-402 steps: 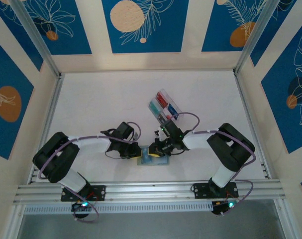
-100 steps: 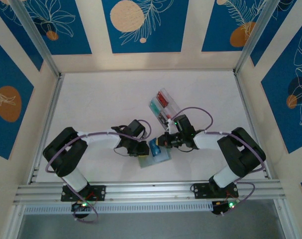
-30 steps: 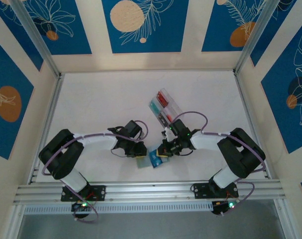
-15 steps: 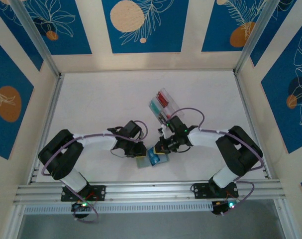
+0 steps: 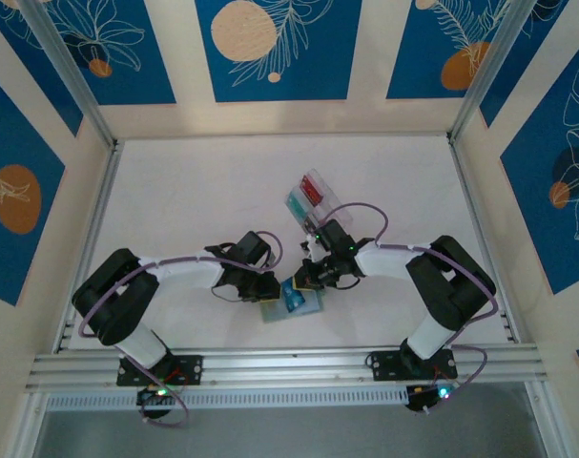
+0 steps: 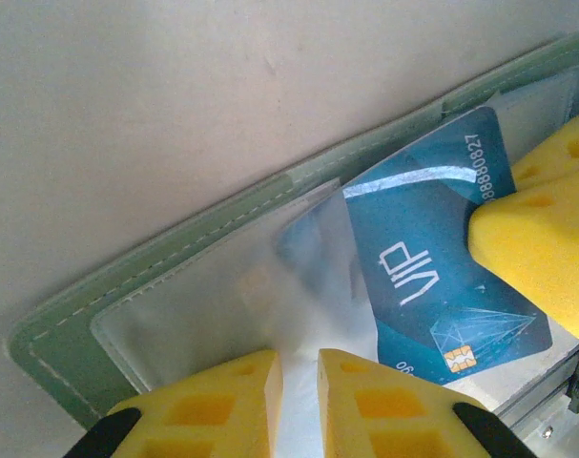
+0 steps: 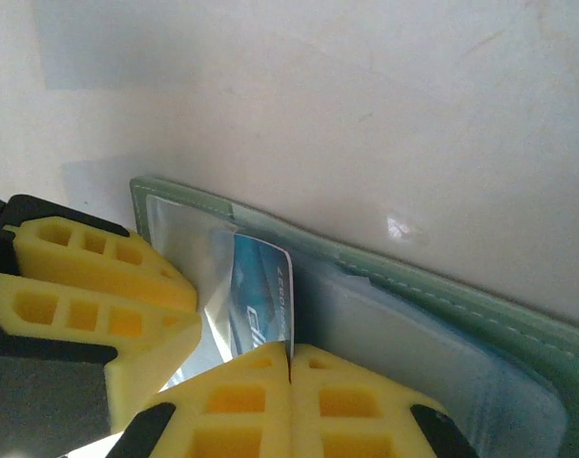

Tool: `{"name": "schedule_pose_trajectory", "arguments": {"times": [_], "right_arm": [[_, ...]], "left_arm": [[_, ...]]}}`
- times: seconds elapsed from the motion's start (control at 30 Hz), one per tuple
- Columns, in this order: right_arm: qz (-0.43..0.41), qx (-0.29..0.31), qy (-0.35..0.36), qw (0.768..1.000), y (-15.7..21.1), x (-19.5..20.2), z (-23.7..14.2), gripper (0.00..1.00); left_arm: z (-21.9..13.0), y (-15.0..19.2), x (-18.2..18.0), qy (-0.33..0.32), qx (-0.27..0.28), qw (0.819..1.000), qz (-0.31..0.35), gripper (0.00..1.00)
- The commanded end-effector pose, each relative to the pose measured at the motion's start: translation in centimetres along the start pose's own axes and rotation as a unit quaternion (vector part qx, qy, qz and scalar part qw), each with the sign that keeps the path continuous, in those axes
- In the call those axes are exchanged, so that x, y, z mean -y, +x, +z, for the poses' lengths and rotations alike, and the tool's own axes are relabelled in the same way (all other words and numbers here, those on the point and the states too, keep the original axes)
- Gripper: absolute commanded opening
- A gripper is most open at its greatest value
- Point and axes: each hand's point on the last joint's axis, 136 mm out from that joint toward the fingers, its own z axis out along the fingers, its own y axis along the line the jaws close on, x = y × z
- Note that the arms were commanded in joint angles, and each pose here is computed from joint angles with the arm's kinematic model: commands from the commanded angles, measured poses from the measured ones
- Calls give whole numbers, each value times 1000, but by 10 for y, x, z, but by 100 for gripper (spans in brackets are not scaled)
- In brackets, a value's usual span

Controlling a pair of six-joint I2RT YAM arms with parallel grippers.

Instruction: Put the credit cards into the card holder

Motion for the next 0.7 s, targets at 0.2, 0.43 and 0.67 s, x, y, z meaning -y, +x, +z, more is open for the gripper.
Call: {"name": "schedule_pose_trajectory", "arguments": {"times": [0.2, 0.43, 0.67], "right_arm": [[-9, 22, 57, 998, -7, 14, 7, 0], [6, 15, 36, 999, -4, 1, 9, 0], [44, 6, 9, 999, 3, -12, 12, 0]], "left_arm": [[1, 15, -26, -40, -23, 999, -12, 19], [1, 16, -27, -39, -24, 999, -14, 19], [0, 13, -19, -26, -22, 999, -12, 19]]}}
